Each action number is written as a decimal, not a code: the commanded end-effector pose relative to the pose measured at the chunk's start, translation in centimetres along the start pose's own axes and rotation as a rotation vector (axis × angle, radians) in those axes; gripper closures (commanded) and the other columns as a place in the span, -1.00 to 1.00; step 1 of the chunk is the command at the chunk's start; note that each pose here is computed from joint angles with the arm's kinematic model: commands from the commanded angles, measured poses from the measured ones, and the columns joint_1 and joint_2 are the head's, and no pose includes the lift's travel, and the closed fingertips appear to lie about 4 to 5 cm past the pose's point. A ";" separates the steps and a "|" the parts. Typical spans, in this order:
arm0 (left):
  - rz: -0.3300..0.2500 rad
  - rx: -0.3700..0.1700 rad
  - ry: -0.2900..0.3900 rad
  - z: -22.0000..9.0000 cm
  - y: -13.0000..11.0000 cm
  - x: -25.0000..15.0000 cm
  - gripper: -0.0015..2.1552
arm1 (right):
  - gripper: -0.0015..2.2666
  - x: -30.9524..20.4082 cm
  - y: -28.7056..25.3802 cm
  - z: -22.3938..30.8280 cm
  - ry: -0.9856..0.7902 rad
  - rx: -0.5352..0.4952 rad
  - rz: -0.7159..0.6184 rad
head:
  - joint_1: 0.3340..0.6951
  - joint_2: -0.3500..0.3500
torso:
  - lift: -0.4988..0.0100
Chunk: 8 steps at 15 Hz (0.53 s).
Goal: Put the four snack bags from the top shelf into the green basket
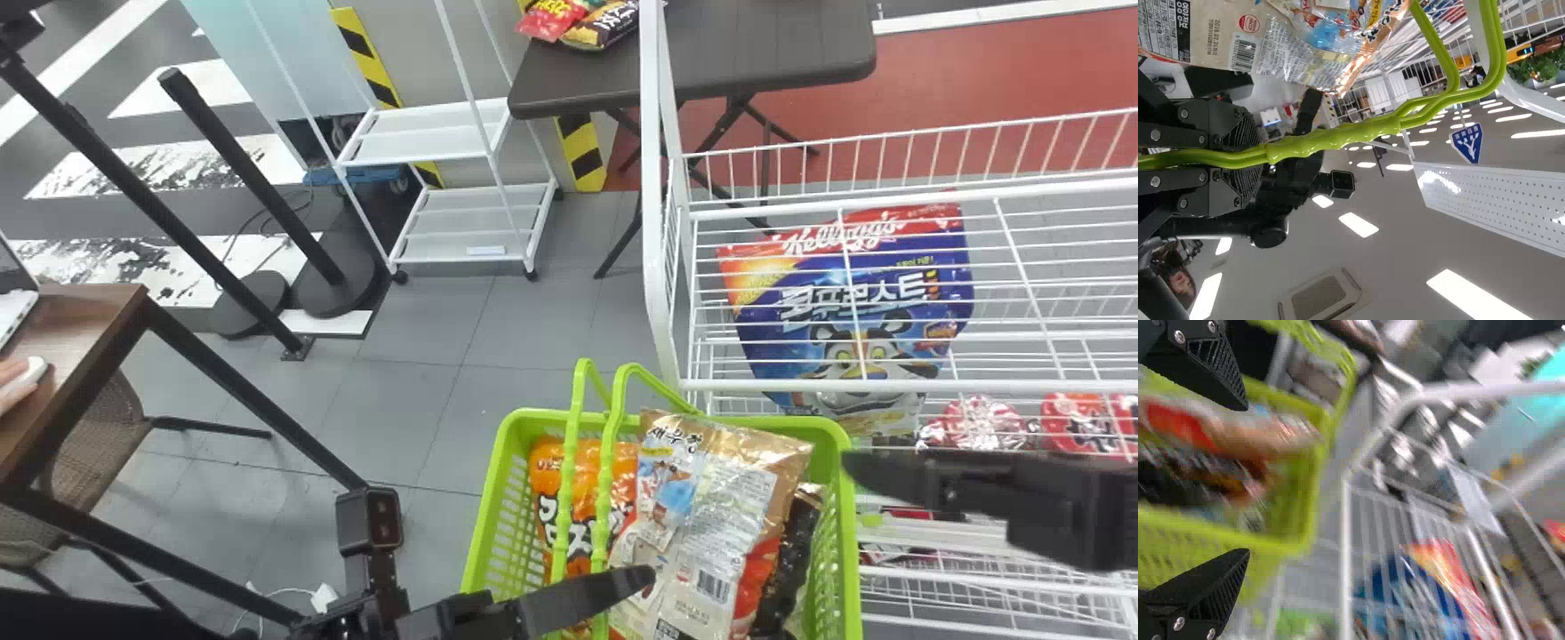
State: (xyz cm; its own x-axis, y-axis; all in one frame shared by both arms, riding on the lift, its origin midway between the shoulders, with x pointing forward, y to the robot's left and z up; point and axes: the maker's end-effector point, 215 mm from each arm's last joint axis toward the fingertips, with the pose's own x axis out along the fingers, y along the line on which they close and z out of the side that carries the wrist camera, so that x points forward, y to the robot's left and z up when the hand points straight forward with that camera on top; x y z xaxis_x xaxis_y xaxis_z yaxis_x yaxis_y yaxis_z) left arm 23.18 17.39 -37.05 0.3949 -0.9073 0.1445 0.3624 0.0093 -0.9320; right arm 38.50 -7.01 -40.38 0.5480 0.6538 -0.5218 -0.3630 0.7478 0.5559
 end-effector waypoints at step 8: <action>0.006 -0.001 -0.006 0.2 0.4 0.1 0.99 | -0.97 -7.3 -9.2 6.2 -0.577 -0.338 -0.423 | 1.00 0.01 | 0.96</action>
State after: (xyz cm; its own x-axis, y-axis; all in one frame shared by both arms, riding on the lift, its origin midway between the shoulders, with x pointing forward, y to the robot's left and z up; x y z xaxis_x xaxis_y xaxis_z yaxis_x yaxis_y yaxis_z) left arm 23.47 17.43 -37.37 0.4018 -0.9048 0.1408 0.3574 0.0134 -0.9339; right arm 43.19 -18.60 -38.34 0.9487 0.2293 -0.2176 -0.2045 0.9701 0.1308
